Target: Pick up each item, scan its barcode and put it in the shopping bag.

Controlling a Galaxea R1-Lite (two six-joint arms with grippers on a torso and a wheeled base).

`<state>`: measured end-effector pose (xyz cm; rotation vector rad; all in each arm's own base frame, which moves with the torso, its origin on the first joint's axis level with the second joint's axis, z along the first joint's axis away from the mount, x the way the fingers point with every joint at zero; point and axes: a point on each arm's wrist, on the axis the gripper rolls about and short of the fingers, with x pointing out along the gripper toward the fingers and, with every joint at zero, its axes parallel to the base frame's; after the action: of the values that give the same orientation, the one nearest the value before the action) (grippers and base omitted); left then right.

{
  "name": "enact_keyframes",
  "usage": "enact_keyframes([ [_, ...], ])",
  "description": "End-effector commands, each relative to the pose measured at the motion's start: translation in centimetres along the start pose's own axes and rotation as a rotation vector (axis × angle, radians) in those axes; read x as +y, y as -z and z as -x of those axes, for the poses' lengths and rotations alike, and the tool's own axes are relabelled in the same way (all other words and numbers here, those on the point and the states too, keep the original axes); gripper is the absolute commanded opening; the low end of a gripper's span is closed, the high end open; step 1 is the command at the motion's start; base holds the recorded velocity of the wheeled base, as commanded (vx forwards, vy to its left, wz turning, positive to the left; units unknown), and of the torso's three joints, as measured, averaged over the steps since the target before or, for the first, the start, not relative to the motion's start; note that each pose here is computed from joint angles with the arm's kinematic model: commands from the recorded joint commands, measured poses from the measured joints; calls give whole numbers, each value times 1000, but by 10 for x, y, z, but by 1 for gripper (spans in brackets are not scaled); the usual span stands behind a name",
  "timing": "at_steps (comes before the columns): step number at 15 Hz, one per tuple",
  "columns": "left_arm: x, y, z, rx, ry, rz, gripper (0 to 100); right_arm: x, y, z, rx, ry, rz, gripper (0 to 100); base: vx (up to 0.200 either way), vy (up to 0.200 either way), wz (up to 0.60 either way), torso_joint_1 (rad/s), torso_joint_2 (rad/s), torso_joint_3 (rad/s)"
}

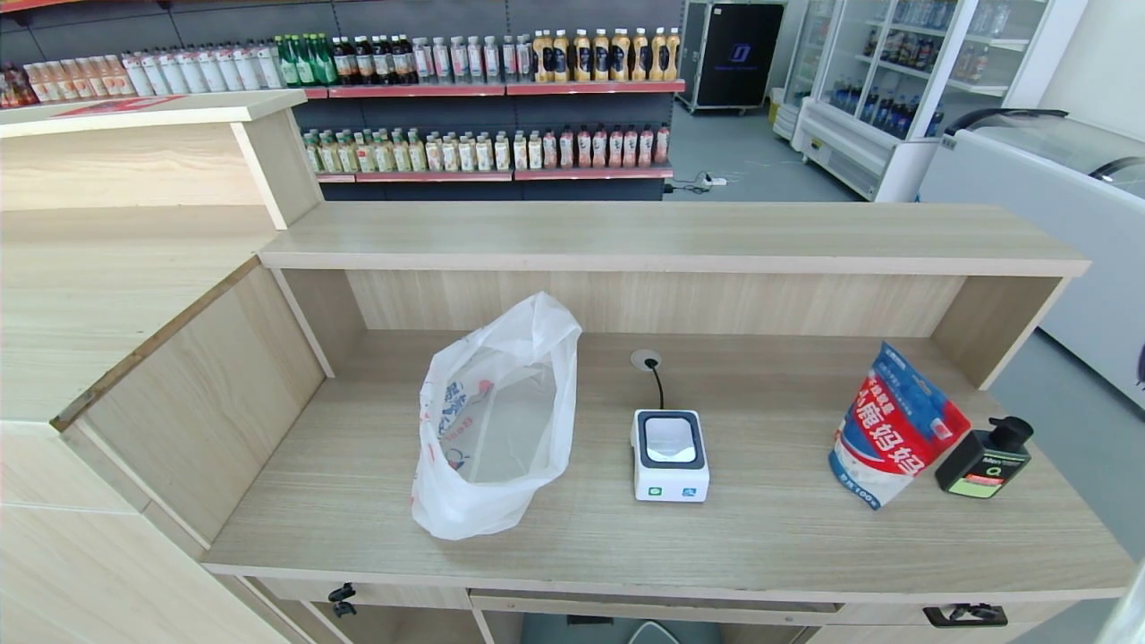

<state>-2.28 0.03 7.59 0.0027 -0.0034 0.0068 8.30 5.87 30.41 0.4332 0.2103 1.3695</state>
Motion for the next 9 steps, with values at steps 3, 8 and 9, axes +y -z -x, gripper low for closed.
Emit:
enact_keyframes([
  [3, 0, 0, 0, -1, -1, 0, 100, -1, -3, -3, 2, -4, -1, 0, 0, 0, 0, 0, 0, 0],
  [8, 0, 0, 0, -1, -1, 0, 100, -2, -1, -2, -2, 8, 3, 0, 0, 0, 0, 0, 0, 0],
  [9, 0, 0, 0, -1, -1, 0, 100, -5, 2, -1, -6, 31, 15, 0, 0, 0, 0, 0, 0, 0],
])
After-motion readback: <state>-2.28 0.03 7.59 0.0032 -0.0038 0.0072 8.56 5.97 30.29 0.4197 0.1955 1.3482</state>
